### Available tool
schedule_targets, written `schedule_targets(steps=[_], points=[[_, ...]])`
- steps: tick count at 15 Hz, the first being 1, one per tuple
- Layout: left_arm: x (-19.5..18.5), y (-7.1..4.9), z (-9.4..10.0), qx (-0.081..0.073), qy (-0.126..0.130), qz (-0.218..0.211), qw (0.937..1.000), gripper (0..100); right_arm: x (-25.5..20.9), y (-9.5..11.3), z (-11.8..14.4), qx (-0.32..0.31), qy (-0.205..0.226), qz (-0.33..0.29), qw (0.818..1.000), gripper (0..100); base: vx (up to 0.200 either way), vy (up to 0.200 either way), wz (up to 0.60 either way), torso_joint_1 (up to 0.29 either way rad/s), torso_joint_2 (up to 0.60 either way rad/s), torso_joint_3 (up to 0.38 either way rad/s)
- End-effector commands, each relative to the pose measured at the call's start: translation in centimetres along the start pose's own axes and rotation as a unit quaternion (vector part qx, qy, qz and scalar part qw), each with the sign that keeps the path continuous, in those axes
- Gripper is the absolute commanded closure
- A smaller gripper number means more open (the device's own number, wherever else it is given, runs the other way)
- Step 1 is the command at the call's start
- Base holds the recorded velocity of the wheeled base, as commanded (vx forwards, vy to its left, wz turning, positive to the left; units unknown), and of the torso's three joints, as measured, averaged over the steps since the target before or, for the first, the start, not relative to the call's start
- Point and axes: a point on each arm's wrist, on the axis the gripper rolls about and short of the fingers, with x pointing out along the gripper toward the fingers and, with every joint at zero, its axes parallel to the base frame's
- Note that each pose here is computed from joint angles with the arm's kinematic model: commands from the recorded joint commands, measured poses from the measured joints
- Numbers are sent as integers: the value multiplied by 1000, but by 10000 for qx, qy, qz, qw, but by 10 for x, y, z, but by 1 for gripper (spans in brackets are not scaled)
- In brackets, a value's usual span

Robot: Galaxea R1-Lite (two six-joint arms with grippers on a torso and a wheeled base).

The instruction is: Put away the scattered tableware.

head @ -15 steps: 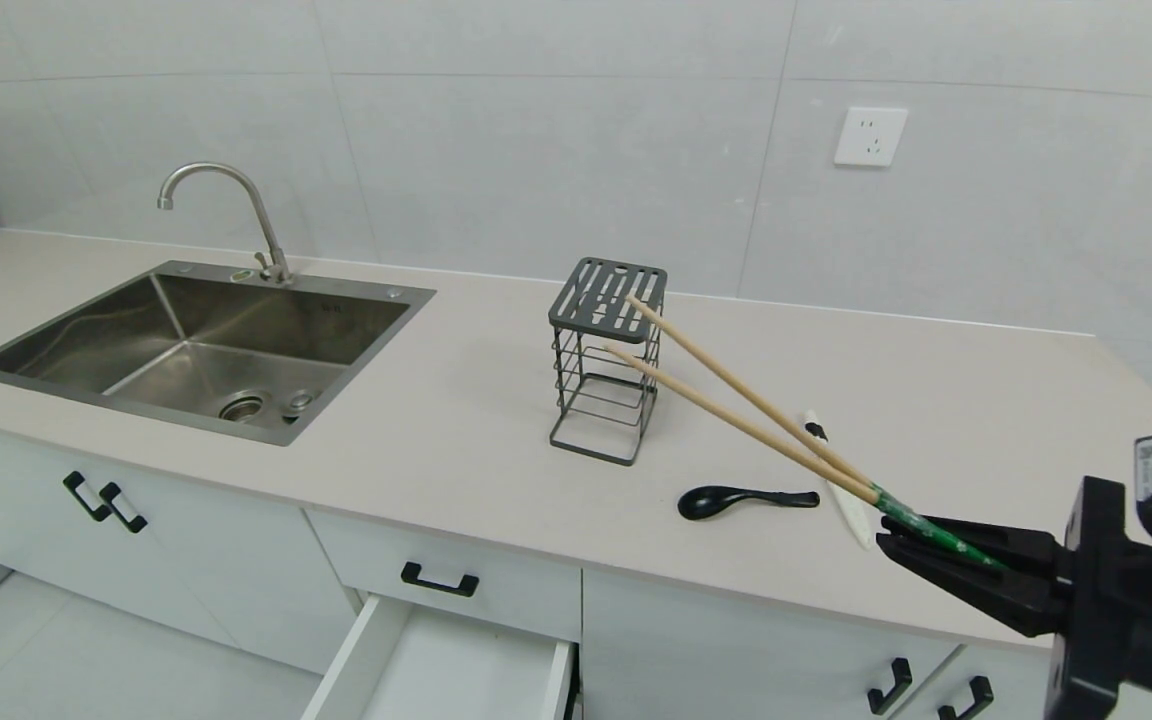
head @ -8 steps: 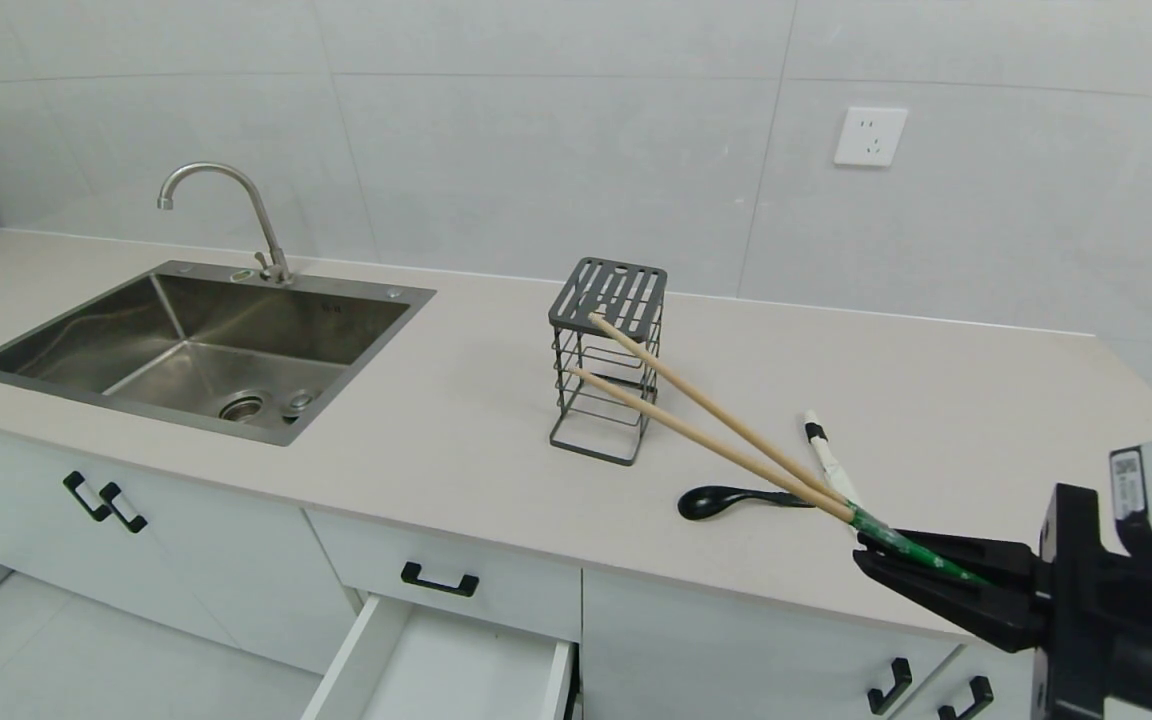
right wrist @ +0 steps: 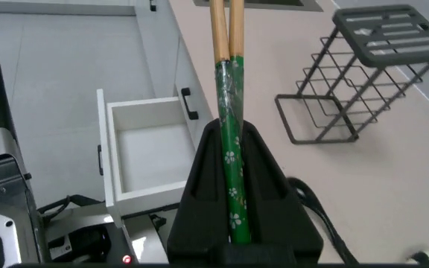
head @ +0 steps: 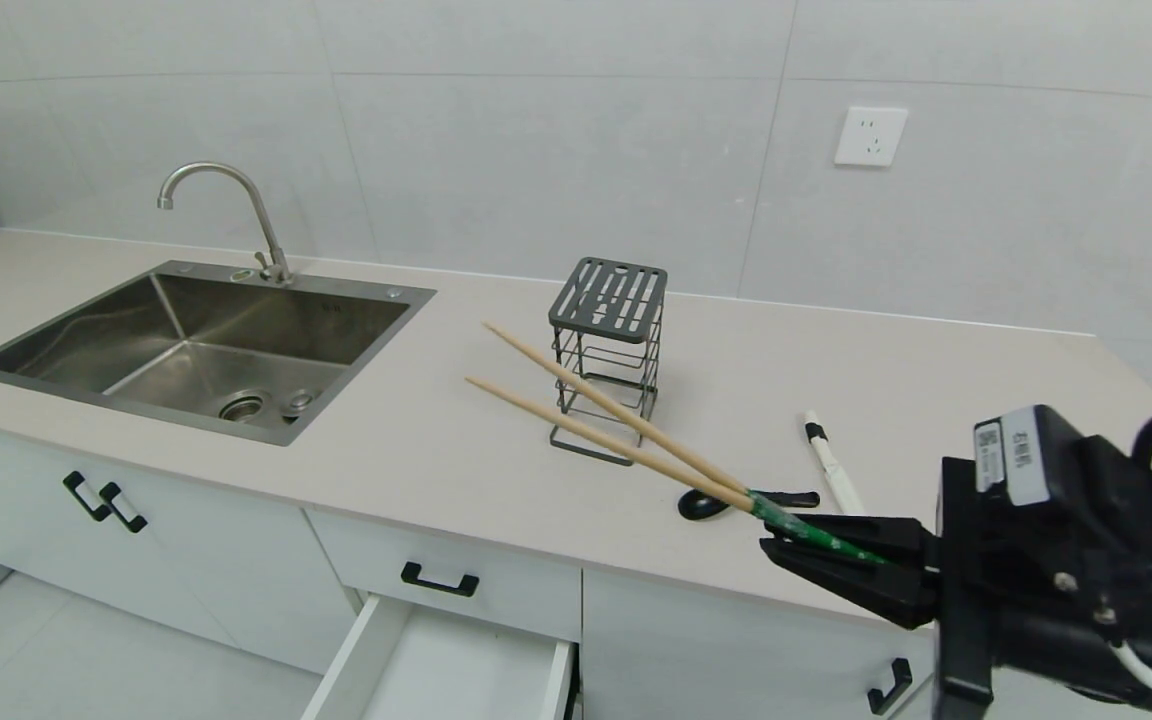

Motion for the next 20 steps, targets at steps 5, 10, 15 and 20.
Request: schedule_targets(steps=[5,10,15,20], points=[[0,0,0,-2,6,1,10000,0,48,39,-6,758,483,286,9955,100,0,0,0,0,0,0],[0,0,0,-2,6,1,10000,0,86,60,2,1151,604,143,9914,100,0,0,0,0,0,0],[0,0,0,-2,6,1,10000,0,113,64,4,1117,638,182,9915,100,0,0,0,0,0,0],[0,0,0,-2,6,1,10000,0,137,63,46,1034,159,39,9945,100,0,0,0,0,0,0]])
